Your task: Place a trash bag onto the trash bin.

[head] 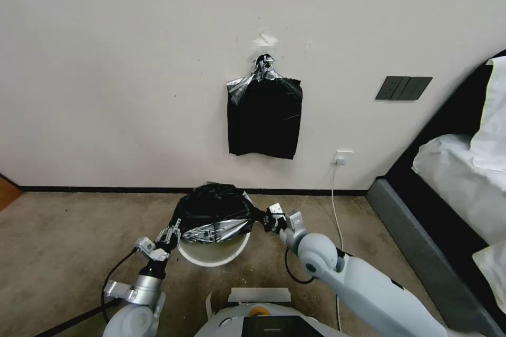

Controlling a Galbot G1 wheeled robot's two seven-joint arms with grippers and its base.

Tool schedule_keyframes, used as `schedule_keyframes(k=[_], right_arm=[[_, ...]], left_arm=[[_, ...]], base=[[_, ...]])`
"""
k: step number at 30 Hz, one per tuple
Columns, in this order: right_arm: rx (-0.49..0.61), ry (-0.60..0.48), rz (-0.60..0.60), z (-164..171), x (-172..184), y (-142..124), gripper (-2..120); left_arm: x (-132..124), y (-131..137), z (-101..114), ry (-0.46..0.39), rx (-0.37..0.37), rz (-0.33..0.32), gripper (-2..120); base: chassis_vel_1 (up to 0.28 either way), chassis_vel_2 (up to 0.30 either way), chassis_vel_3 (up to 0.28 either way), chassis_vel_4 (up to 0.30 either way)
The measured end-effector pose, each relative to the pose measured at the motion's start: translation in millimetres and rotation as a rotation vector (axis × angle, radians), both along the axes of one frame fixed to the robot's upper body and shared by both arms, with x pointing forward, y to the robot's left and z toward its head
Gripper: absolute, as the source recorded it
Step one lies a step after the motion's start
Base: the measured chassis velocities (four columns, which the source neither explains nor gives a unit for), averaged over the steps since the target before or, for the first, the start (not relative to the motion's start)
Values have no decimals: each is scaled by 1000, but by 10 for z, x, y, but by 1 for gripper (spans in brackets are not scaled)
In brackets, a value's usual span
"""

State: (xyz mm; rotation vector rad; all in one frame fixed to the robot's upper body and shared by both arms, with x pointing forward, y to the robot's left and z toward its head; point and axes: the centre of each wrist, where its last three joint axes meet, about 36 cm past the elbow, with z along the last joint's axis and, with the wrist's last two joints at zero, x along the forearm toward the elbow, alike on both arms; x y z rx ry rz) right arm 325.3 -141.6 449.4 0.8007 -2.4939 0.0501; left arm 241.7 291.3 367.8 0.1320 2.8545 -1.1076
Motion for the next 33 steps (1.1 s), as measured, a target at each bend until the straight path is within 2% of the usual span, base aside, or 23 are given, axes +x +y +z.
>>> schedule_keyframes(k=[2,3,5,7,9,10,12,13,14,16,17,18,19,20,21,22,23,24,25,27,29,31,33], right_arm=[[-4,-23,-14,-38,-39,-33,25],[-4,-23,-14,-38,-39,-33,25],[-7,-42,-42,-42,-83,-77,35],[-1,-45,-56,-22,-121,-116,38],[31,-38,-68,-24,-271,-241,50],[31,-38,-68,-24,-271,-241,50],[48,-82,-91,-37,-353,-359,58],[48,-136,-100,-69,-403,-454,64],[48,-136,-100,-69,-403,-454,64],[36,-262,-98,-29,-442,-620,76],[36,-262,-98,-29,-442,-620,76],[39,-313,-73,-1,-454,-678,79],[40,-427,9,9,-441,-767,88],[40,-427,9,9,-441,-767,88],[21,-501,72,-14,-410,-825,90],[-8,-571,147,-51,-367,-885,93],[-81,-686,296,-102,-270,-974,98],[-120,-727,372,-99,-220,-1004,99],[-120,-727,372,-99,-220,-1004,99],[-134,-750,512,-39,-122,-965,100],[-137,-746,542,-9,-83,-941,100],[-175,-730,632,147,108,-823,100],[-182,-717,646,225,165,-761,100]], left_arm=[[11,-19,11,38,4,21,7],[11,-19,11,38,4,21,7],[10,-3,11,68,25,38,7],[11,7,8,80,32,51,7],[24,29,16,107,41,80,7],[24,29,16,107,41,80,7],[34,43,24,118,48,89,7],[37,51,25,127,53,89,7],[37,51,25,127,53,89,7],[45,67,33,139,60,86,7],[45,67,33,139,60,86,7],[47,72,37,144,64,82,7],[47,76,51,150,68,72,7],[47,76,51,150,68,72,7],[48,74,60,152,70,66,7],[51,70,73,155,71,57,7],[53,62,87,160,75,43,7],[56,56,95,163,79,34,7],[56,56,95,163,79,34,7],[63,43,117,162,97,6,7],[63,37,124,160,104,-3,7],[68,11,148,149,142,-25,7],[73,-5,158,143,164,-34,7]], base=[[0,0,0,0],[0,0,0,0],[0,0,0,0],[0,0,0,0],[0,0,0,0],[0,0,0,0],[0,0,0,0],[0,0,0,0],[0,0,0,0],[0,0,0,0],[0,0,0,0],[0,0,0,0],[0,0,0,0],[0,0,0,0],[0,0,0,0],[0,0,0,0],[0,0,0,0],[0,0,0,0],[0,0,0,0],[0,0,0,0],[0,0,0,0],[0,0,0,0],[0,0,0,0]])
